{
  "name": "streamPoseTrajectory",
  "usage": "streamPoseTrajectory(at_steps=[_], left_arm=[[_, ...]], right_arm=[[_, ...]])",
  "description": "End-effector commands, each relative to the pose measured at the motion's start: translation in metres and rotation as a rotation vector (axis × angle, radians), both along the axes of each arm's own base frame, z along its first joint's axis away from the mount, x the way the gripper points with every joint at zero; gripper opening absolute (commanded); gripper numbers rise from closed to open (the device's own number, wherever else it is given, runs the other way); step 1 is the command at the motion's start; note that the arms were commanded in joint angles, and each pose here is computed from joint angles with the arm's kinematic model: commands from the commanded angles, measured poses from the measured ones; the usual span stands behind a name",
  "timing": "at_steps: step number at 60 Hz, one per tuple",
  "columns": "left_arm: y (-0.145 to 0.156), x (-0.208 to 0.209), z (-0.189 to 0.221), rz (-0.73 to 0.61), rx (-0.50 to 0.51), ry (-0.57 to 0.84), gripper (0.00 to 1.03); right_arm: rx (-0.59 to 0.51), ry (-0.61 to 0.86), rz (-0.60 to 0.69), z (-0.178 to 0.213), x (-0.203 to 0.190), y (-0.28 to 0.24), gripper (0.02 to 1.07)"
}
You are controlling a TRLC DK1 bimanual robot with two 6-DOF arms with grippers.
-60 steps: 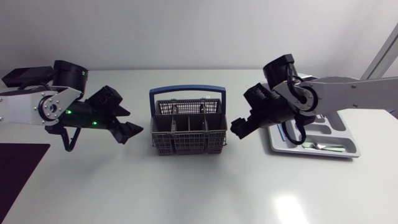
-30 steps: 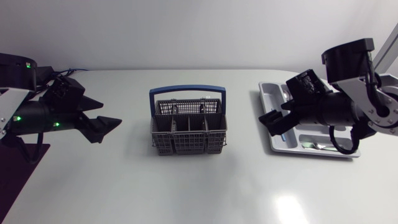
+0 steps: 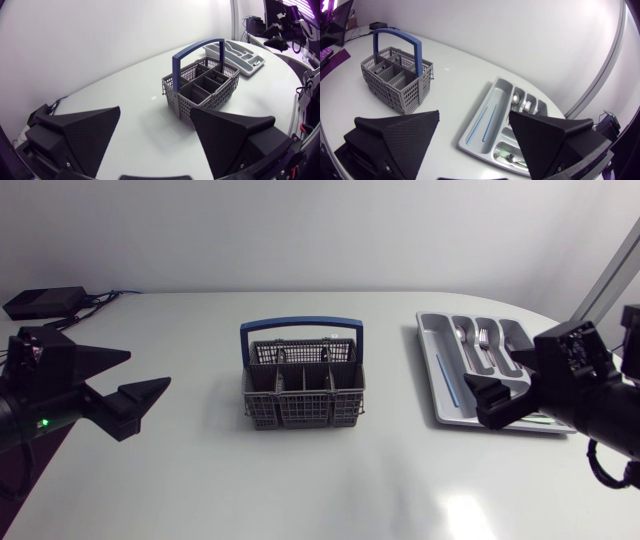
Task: Unload the cutlery basket into the drawer organizer.
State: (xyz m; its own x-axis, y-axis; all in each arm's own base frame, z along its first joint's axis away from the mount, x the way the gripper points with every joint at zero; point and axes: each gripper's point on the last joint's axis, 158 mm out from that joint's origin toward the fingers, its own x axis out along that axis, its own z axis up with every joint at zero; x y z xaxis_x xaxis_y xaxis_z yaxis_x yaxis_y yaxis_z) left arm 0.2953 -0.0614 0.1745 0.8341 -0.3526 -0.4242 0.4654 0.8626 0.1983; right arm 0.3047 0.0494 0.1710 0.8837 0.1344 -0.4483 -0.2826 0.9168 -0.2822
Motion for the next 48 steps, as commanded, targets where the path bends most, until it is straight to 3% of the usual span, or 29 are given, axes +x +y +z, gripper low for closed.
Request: streamPoseTrajectory(at_steps=[1, 13, 48], left_arm=[[0.003, -0.005, -0.007, 0.027, -0.025, -0.005, 0.98], [0.008, -0.019, 0.005, 0.049, -0.029, -0.144, 0.98], [0.038, -0.036, -0.024, 0.296, -0.168, -0.223, 0.98]], right_arm=[[-0.046, -0.043, -0.017, -0.005, -0.009, -0.013, 1.02], [-0.041, -0.143, -0.073, 0.001, -0.026, -0.031, 1.02], [0.207, -0.298, -0.194, -0.013, -0.045, -0.045, 1.02]])
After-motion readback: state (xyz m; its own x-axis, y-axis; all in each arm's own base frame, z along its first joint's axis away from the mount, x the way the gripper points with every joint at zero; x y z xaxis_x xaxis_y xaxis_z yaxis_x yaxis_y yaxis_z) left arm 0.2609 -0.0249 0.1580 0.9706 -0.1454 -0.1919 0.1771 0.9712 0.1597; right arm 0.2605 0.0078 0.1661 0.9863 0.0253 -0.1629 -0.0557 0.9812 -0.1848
